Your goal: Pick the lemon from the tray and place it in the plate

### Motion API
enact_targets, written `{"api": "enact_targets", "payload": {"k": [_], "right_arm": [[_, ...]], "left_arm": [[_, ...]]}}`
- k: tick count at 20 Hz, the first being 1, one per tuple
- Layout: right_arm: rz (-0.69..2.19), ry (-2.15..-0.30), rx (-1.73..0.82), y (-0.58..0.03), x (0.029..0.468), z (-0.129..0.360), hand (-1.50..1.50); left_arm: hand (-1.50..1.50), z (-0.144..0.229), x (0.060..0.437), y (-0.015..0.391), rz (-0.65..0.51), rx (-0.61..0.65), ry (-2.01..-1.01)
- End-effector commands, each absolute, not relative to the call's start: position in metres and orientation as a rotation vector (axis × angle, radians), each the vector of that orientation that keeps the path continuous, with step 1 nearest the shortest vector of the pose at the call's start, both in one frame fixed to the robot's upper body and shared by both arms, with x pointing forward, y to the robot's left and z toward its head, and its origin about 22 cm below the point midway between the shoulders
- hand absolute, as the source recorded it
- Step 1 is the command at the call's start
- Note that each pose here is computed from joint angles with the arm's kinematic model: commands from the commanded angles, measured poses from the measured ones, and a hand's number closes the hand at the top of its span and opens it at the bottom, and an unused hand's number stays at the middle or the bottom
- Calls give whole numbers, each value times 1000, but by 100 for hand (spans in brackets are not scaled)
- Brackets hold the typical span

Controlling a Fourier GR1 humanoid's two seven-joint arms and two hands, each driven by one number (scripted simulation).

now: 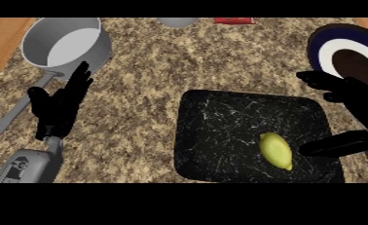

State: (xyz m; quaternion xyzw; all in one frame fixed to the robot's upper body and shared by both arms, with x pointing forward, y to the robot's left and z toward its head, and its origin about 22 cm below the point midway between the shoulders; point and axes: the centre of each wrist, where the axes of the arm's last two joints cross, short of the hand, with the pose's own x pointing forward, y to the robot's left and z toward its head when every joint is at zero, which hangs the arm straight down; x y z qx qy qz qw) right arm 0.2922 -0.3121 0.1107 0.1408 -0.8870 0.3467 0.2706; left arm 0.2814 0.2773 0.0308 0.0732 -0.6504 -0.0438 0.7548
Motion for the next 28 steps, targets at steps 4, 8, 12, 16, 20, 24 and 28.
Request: {"api": "enact_targets", "payload": {"k": [4, 8, 12, 16, 20, 24, 28], "right_arm": [[1245, -2421, 486, -339, 285, 76, -150], [1389, -2384, 405, -349, 286, 82, -150], [1544, -2280, 307, -365, 283, 73, -150], [1661, -2294, 158, -339, 284, 52, -150], [1735, -2245, 28, -324, 287, 56, -150], [1797, -2185, -22, -332, 278, 54, -150], [1849, -2154, -50, -316, 281, 48, -150]], "left_arm": [[0, 24, 284, 270, -97, 152, -1424], [0, 20, 285, 278, -83, 149, -1409], [0, 27, 285, 289, -92, 170, -1418], [0, 32, 296, 285, -86, 161, -1395], [0, 18, 288, 296, -84, 160, -1408], [0, 18, 282, 288, -83, 167, -1401], [0, -8, 271, 277, -75, 171, -1413]]}}
